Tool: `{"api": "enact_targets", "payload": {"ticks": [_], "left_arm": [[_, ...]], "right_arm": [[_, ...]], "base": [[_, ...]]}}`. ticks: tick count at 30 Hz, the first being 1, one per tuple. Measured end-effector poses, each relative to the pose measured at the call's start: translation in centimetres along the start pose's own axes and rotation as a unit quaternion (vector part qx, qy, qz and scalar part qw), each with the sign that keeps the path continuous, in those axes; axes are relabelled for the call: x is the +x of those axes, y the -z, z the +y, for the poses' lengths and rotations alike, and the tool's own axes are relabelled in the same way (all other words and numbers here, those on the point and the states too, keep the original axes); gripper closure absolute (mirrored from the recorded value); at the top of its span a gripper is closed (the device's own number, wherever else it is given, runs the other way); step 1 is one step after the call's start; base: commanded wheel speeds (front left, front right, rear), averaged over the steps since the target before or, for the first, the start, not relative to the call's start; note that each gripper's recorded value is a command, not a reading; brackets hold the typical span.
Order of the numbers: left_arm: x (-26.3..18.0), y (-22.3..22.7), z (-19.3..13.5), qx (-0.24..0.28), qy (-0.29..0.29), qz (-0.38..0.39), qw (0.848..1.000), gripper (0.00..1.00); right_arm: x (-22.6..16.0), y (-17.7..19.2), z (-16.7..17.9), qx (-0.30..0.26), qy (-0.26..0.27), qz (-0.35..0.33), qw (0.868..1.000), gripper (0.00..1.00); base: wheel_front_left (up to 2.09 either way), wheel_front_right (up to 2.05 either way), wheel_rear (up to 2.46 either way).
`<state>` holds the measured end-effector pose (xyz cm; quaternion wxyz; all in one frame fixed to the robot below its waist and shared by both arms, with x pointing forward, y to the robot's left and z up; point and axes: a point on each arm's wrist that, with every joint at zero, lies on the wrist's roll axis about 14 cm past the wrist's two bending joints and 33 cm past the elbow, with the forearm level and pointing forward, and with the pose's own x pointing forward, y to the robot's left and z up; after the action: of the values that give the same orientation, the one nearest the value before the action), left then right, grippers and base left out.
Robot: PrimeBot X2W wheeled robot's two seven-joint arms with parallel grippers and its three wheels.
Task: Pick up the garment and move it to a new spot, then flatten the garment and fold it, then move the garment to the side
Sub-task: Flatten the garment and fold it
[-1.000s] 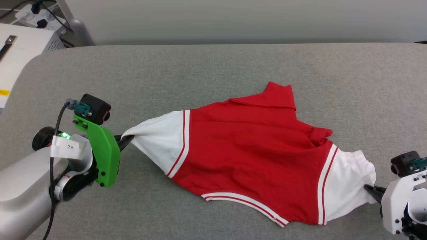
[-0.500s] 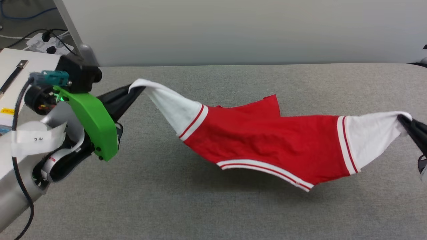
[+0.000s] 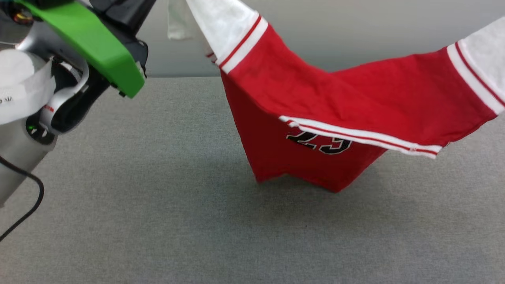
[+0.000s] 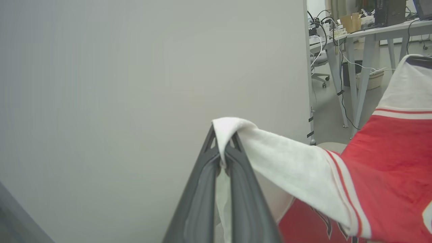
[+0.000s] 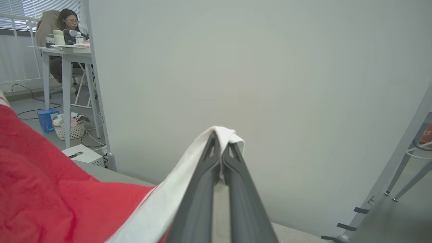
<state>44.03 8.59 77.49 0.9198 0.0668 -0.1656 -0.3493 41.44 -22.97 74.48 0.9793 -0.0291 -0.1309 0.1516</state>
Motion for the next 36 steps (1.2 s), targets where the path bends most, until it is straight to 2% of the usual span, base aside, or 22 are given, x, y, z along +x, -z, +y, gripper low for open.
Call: {"api": "enact_targets", "payload": {"ticks": [9,16,21,29,36], "left_arm": [[4.7,-2.0,3.0,0.007,-0.023,-0.049,0.998,1.0],[8.7,-1.6,7.2,0.022,-0.059,-0.067,0.996,1.0],[11.3,-0.6,10.2,0.049,-0.085,-0.075,0.992,1.0],[13.9,2.9,15.3,0.029,-0.134,-0.091,0.986,1.0],[14.3,9.2,17.4,0.009,-0.152,-0.059,0.986,1.0]], "right_arm": [[5.6,-2.3,-1.2,-0.019,0.009,-0.043,0.999,1.0],[11.8,-2.7,-2.8,-0.038,0.022,-0.061,0.997,1.0],[16.0,-1.5,-4.0,-0.044,0.032,-0.059,0.997,1.0],[21.9,0.6,-5.5,-0.055,0.047,-0.069,0.995,1.0],[25.0,6.9,-5.0,-0.044,0.039,-0.037,0.998,1.0]], "base": [[0.0,0.0,0.0],[0.0,0.0,0.0],[0.0,0.0,0.0],[0.0,0.0,0.0],[0.0,0.0,0.0]]}}
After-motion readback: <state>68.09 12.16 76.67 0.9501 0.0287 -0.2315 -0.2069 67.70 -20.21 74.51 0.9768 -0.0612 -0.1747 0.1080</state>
